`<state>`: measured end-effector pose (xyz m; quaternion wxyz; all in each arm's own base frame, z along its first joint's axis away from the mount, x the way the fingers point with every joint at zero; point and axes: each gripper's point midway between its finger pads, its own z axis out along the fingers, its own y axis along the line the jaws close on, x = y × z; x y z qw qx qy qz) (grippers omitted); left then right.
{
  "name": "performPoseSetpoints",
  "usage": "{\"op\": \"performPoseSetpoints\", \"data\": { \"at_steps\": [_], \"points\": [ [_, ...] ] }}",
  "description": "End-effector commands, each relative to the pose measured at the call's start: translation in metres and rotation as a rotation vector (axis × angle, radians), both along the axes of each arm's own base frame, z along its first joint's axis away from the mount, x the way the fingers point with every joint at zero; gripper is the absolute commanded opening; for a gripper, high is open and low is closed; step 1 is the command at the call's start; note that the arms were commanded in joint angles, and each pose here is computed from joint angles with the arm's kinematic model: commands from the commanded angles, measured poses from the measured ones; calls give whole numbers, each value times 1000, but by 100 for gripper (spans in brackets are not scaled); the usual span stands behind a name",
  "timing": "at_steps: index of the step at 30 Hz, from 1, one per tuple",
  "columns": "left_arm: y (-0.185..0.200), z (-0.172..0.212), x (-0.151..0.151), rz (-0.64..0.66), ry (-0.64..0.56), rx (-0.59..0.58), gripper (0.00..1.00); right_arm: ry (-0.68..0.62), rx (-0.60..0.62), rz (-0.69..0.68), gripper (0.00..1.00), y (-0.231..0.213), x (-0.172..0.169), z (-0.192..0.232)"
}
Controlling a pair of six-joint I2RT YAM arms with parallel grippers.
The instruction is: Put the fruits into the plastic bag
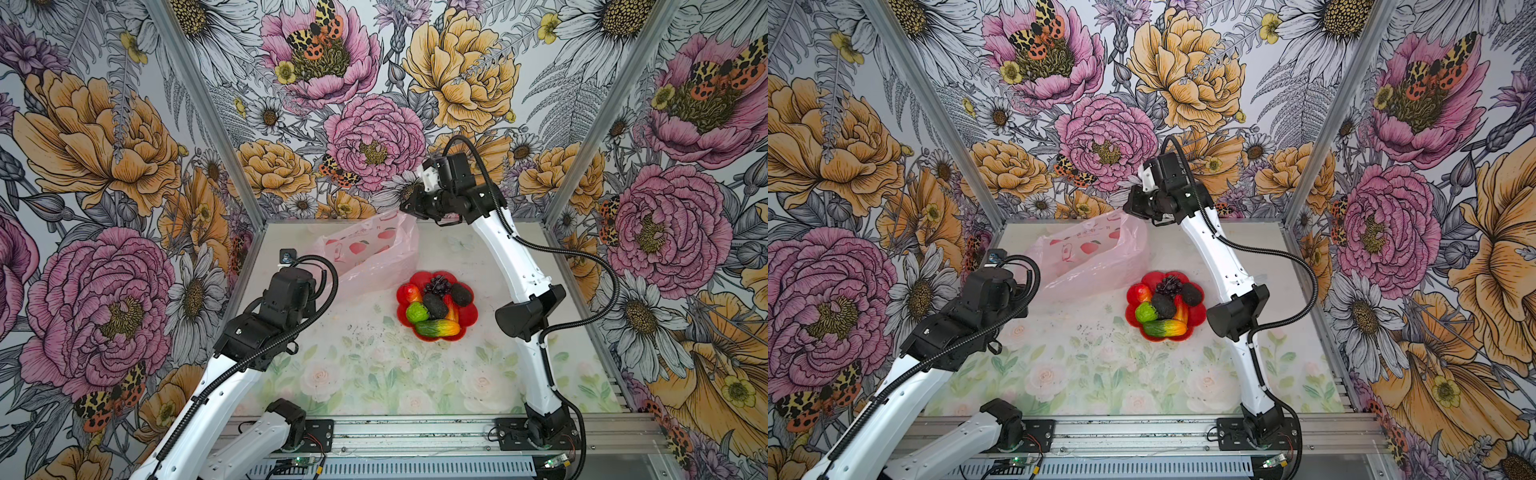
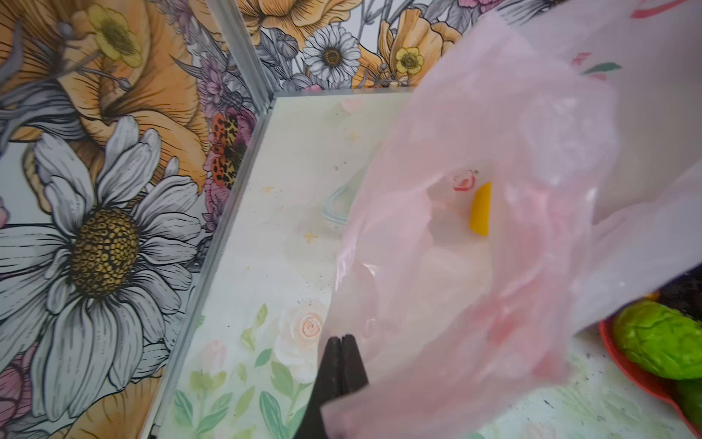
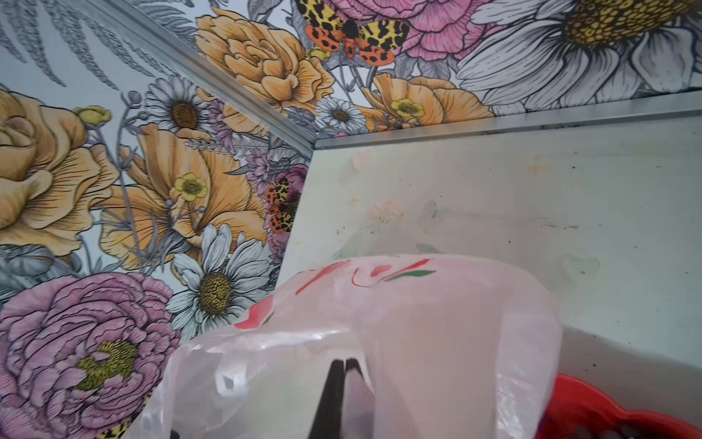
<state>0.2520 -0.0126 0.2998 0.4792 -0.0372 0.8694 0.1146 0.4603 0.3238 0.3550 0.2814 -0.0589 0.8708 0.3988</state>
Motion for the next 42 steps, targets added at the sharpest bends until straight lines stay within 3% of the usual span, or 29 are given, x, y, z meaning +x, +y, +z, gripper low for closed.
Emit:
{"op": "performPoseSetpoints", "data": {
  "at_steps": [1,7,10,14,19,22,25,30,33,35,38,42],
  "points": [
    [32,49,-16,83,-121,119,0,36,63,169,0,13,-24,1],
    [36,77,-30,52,-180,108,0,138,12,213,0,14,-18,-57],
    [35,78,-28,54,-171,87,0,146,41,221,0,31,-14,-64],
    [21,71,-16,13,-141,49,0,3,192,241,0,66,-3,-7],
    [7,76,1,-7,-147,-14,0,-192,471,234,0,86,10,82],
    [-6,71,6,-62,-127,-76,3,-239,509,250,0,86,3,103],
    [-19,54,5,-120,-85,-152,24,-191,468,290,0,90,-6,85],
    [-31,10,3,-143,30,-251,48,-91,334,290,0,83,-19,23],
    [-40,-11,3,-153,97,-341,74,-48,288,291,0,77,-26,-4],
    [-43,-18,1,-151,132,-382,86,-37,268,291,0,71,-31,-13],
    [-38,-22,-6,-123,185,-381,94,-39,259,287,0,65,-34,-14],
    [-32,-29,-19,-104,249,-347,96,-43,262,298,0,65,-37,-11]
  ]
}}
